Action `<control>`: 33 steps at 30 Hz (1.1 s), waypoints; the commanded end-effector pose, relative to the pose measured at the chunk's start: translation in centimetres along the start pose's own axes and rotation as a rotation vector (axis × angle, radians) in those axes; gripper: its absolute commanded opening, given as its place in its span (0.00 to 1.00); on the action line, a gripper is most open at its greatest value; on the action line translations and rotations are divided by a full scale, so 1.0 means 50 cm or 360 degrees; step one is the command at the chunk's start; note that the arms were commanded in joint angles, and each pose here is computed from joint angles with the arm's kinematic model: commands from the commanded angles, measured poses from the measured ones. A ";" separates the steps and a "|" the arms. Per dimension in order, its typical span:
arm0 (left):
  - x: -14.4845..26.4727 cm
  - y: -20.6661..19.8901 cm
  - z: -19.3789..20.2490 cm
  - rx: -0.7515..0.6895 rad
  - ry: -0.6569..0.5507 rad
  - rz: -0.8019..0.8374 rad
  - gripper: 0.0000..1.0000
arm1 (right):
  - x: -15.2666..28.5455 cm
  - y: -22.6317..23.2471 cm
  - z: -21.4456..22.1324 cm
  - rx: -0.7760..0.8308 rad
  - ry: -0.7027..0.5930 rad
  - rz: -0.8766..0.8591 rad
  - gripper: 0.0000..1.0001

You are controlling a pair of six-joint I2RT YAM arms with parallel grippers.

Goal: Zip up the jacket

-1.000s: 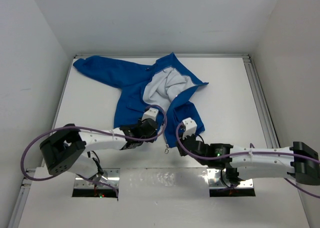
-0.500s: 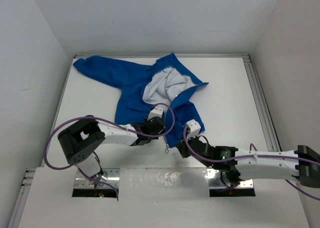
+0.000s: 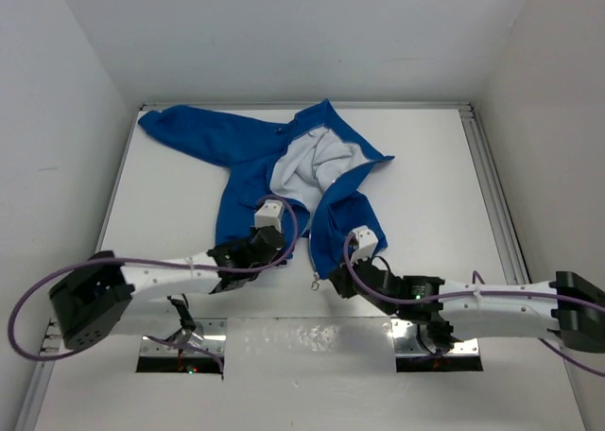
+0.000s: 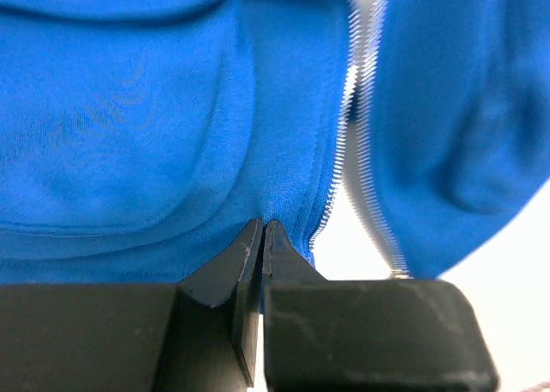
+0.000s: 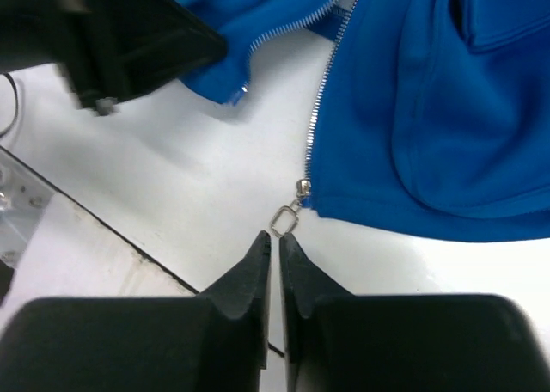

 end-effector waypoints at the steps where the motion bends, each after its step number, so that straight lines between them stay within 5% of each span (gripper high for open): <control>1: 0.033 -0.035 -0.053 0.0179 -0.0186 0.0192 0.00 | -0.013 0.053 -0.061 -0.0246 -0.0145 -0.0075 0.11; 8: 0.089 -0.027 -0.084 0.0362 -0.0416 0.0401 0.00 | -0.057 0.116 -0.113 -0.0398 -0.0224 -0.0184 0.54; 13: 0.134 -0.033 -0.114 0.0412 -0.0536 0.0553 0.00 | -0.088 0.133 -0.161 -0.0764 -0.0248 -0.0626 0.55; 18: 0.163 -0.037 -0.126 0.0382 -0.0567 0.0630 0.00 | -0.099 0.174 -0.194 -0.0679 -0.0236 -0.0831 0.58; 33: 0.176 -0.048 -0.112 0.0340 -0.0540 0.0738 0.00 | -0.122 0.189 -0.207 -0.0659 -0.0291 -0.0878 0.46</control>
Point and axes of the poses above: each gripper's point midway between its finger pads, its own x axis back along the fingers, its own y axis along the line the jaws close on, z = x × y, the point moved 1 cm from there along x, back along the fingers, and after that the axes turned 3 degrees about x, right-handed, at the moved point
